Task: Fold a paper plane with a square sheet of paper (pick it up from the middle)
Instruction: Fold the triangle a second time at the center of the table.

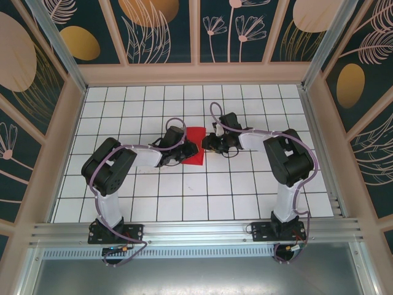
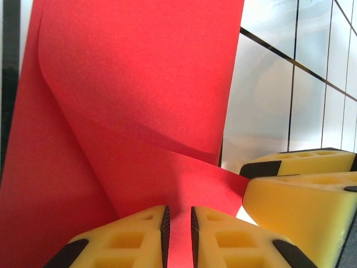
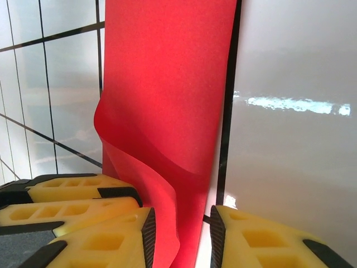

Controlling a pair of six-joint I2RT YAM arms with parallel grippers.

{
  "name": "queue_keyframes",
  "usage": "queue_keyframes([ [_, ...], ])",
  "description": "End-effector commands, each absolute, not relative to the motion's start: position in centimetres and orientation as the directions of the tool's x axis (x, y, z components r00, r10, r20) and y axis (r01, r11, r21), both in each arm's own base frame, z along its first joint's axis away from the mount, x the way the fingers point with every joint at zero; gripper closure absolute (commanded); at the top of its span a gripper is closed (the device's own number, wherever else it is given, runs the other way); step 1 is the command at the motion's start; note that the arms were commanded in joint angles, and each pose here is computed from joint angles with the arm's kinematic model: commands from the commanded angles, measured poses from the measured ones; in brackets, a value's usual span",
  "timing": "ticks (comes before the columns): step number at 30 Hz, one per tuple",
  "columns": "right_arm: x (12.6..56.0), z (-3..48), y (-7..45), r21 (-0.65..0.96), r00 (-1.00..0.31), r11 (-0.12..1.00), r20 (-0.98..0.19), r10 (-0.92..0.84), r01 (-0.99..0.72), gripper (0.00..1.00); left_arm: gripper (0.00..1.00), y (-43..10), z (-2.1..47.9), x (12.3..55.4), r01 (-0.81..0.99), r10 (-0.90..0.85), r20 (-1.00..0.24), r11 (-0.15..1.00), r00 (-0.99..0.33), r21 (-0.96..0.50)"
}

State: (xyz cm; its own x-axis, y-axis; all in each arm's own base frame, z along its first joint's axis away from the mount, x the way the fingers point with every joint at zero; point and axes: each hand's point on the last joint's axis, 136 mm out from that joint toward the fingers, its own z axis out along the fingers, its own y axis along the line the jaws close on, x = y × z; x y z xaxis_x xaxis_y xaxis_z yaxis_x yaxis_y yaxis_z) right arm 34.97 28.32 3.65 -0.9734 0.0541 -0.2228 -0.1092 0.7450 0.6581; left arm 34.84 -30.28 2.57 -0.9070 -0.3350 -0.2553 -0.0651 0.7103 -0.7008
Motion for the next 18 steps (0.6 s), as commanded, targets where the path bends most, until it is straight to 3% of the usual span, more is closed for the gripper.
queue_keyframes([
  [1,34.7,4.0,28.8,0.665,-0.972,0.738,-0.228,0.055,-0.115,0.65,0.78,-30.2,2.6,35.1,-0.070,-0.352,-0.259,0.701,-0.900,-0.710],
  [5,34.8,3.9,29.3,0.669,-0.973,0.733,-0.227,0.039,-0.127,0.70,0.78,-30.3,2.7,35.1,-0.067,-0.352,-0.259,0.697,-0.900,-0.714],
  [11,34.9,3.5,29.4,0.662,-0.973,0.737,-0.227,0.028,-0.133,0.84,0.78,-30.4,2.9,35.2,-0.063,-0.350,-0.258,0.693,-0.900,-0.718],
  [18,35.8,2.6,28.9,0.618,-0.965,0.771,-0.261,0.015,-0.155,0.90,0.76,-30.9,3.8,35.2,-0.042,-0.343,-0.262,0.675,-0.902,-0.737],
])
